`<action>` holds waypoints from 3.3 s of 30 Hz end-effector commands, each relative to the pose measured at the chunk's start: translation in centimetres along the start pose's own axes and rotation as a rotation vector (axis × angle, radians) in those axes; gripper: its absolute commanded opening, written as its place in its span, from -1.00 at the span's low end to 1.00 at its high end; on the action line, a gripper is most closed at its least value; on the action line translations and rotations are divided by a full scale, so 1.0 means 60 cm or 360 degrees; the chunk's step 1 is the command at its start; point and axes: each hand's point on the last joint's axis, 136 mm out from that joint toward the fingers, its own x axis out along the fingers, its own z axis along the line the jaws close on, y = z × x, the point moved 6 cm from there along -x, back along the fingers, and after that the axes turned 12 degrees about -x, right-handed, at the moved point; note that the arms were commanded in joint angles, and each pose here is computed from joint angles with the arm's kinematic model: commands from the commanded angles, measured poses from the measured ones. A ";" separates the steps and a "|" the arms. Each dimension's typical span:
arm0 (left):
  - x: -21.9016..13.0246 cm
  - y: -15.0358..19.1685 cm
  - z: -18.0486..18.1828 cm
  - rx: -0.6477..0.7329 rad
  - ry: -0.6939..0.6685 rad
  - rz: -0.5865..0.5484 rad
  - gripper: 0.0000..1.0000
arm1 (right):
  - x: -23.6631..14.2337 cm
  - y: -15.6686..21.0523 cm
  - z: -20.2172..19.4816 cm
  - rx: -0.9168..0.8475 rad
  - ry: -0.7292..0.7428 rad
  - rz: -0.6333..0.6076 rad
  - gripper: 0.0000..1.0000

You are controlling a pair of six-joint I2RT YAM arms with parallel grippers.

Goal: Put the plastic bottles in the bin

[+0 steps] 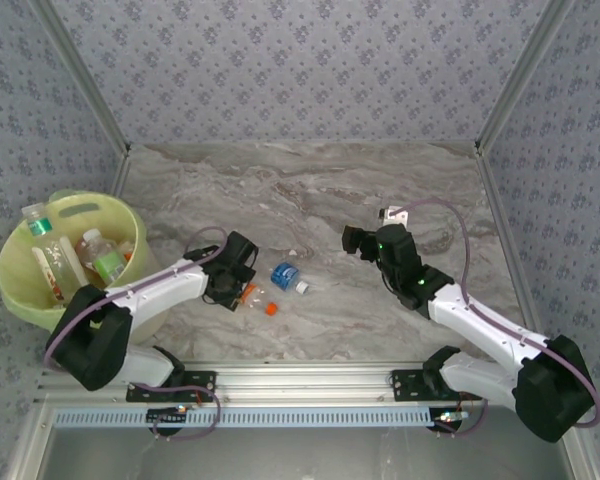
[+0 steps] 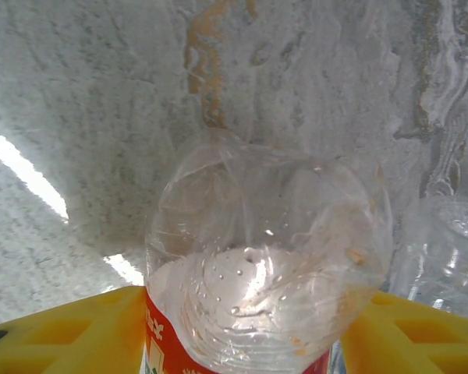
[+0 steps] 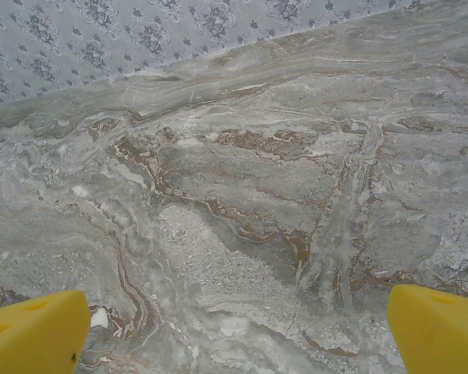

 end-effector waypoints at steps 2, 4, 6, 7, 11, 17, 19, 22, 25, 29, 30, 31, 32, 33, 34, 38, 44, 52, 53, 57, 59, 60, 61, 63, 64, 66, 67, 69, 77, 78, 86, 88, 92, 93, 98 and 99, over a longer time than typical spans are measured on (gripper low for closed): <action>0.027 0.001 0.019 0.0019 -0.0110 -0.0024 0.32 | -0.003 -0.006 0.001 -0.0004 -0.0022 -0.0029 1.00; 0.037 0.002 0.023 0.0032 -0.0141 -0.0025 0.41 | -0.002 -0.006 0.002 -0.0003 -0.0028 -0.0027 1.00; 0.045 0.004 0.024 0.0033 -0.0156 -0.0016 0.39 | -0.001 -0.008 0.003 -0.0007 -0.0031 -0.0028 1.00; 0.047 0.004 0.025 0.0035 -0.0157 -0.0015 0.35 | 0.000 -0.008 0.004 -0.0010 -0.0030 -0.0026 1.00; 0.029 -0.002 0.009 0.0098 -0.0094 -0.0071 -0.02 | 0.000 -0.009 0.004 -0.0020 -0.0032 -0.0025 1.00; -0.046 -0.011 -0.048 0.0454 0.0211 -0.0184 -0.22 | 0.003 -0.009 0.005 -0.0018 -0.0030 -0.0027 1.00; -0.088 -0.018 -0.069 0.0615 0.0332 -0.0265 -0.21 | 0.005 -0.011 0.008 -0.0013 -0.0042 -0.0037 1.00; -0.181 -0.036 -0.097 0.0851 0.0529 -0.0446 -0.20 | 0.006 -0.015 0.012 -0.0017 -0.0063 -0.0050 1.00; -0.290 -0.054 -0.117 0.1074 0.0717 -0.0654 -0.20 | 0.009 -0.020 0.014 -0.0029 -0.0063 -0.0051 1.00; -0.415 -0.075 -0.125 0.1329 0.0861 -0.0849 -0.20 | 0.016 -0.022 0.019 -0.0033 -0.0076 -0.0045 1.00; -0.446 -0.081 -0.124 0.1383 0.0872 -0.0892 -0.20 | 0.018 -0.024 0.022 -0.0029 -0.0087 -0.0046 1.00; -0.477 -0.090 -0.122 0.1419 0.0868 -0.0950 -0.20 | 0.020 -0.026 0.024 -0.0026 -0.0095 -0.0047 1.00; -0.503 -0.101 -0.119 0.1439 0.0852 -0.1011 -0.21 | 0.021 -0.026 0.025 -0.0025 -0.0101 -0.0044 1.00; -0.532 -0.115 -0.113 0.1446 0.0815 -0.1096 -0.22 | 0.023 -0.027 0.028 -0.0025 -0.0109 -0.0044 1.00; -0.556 -0.132 -0.106 0.1438 0.0750 -0.1210 -0.23 | 0.024 -0.027 0.029 -0.0027 -0.0112 -0.0039 1.00; -0.627 -0.196 -0.079 0.1315 0.0508 -0.1587 -0.19 | 0.028 -0.026 0.033 -0.0036 -0.0119 -0.0032 1.00; -0.616 -0.288 -0.050 0.0965 0.0244 -0.1643 -0.15 | 0.033 -0.028 0.038 -0.0032 -0.0138 -0.0041 1.00; -0.504 -0.337 -0.028 0.0687 0.0159 -0.1191 0.18 | 0.032 -0.031 0.039 -0.0083 -0.0138 -0.0032 1.00; -0.502 -0.334 -0.028 0.0686 0.0165 -0.1158 0.29 | 0.031 -0.031 0.039 -0.0082 -0.0137 -0.0032 1.00; -0.521 -0.315 -0.039 0.0697 0.0277 -0.1026 0.73 | 0.031 -0.026 0.037 -0.0081 -0.0130 -0.0021 1.00; -0.534 -0.297 -0.051 0.0722 0.0413 -0.0942 0.78 | 0.031 -0.024 0.036 -0.0072 -0.0126 -0.0019 1.00; -0.538 -0.284 -0.060 0.0755 0.0498 -0.0895 0.78 | 0.031 -0.024 0.035 -0.0065 -0.0123 -0.0021 1.00; -0.540 -0.267 -0.071 0.0803 0.0581 -0.0858 0.78 | 0.031 -0.022 0.035 -0.0058 -0.0122 -0.0020 1.00; -0.535 -0.226 -0.095 0.0960 0.0698 -0.0792 0.82 | 0.032 -0.021 0.034 -0.0047 -0.0114 -0.0019 1.00; -0.530 -0.202 -0.108 0.1053 0.0739 -0.0774 0.88 | 0.032 -0.020 0.034 -0.0045 -0.0112 -0.0017 1.00; -0.518 -0.155 -0.132 0.1237 0.0774 -0.0741 0.98 | 0.032 -0.020 0.033 -0.0049 -0.0105 -0.0011 1.00; -0.511 -0.135 -0.144 0.1299 0.0770 -0.0750 0.98 | 0.032 -0.020 0.033 -0.0053 -0.0100 -0.0006 1.00; -0.488 -0.092 -0.167 0.1404 0.0782 -0.0732 0.98 | 0.031 -0.019 0.032 -0.0062 -0.0086 0.0005 1.00; -0.261 0.024 -0.193 0.1334 0.0504 -0.0409 0.99 | 0.029 -0.008 0.027 -0.0069 -0.0070 0.0064 1.00; -0.231 0.029 -0.186 0.1294 0.0455 -0.0363 0.99 | 0.028 -0.007 0.025 -0.0069 -0.0067 0.0066 1.00; -0.092 0.086 -0.164 0.1322 0.0433 -0.0009 0.99 | 0.024 -0.008 0.018 -0.0068 -0.0029 0.0052 1.00; -0.071 0.107 -0.166 0.1361 0.0442 0.0093 0.99 | 0.024 -0.009 0.019 -0.0071 -0.0033 0.0049 1.00; -0.036 0.139 -0.170 0.1424 0.0355 0.0160 0.99 | 0.024 -0.009 0.020 -0.0069 -0.0036 0.0051 1.00; -0.026 0.141 -0.165 0.1443 0.0266 0.0126 0.99 | 0.024 -0.009 0.019 -0.0069 -0.0035 0.0053 1.00; 0.011 0.135 -0.141 0.1469 -0.0005 -0.0037 0.99 | 0.018 -0.005 0.016 -0.0070 -0.0024 0.0062 1.00; 0.022 0.141 -0.138 0.1479 -0.0003 0.0001 0.99 | 0.017 -0.002 0.013 -0.0068 -0.0017 0.0065 1.00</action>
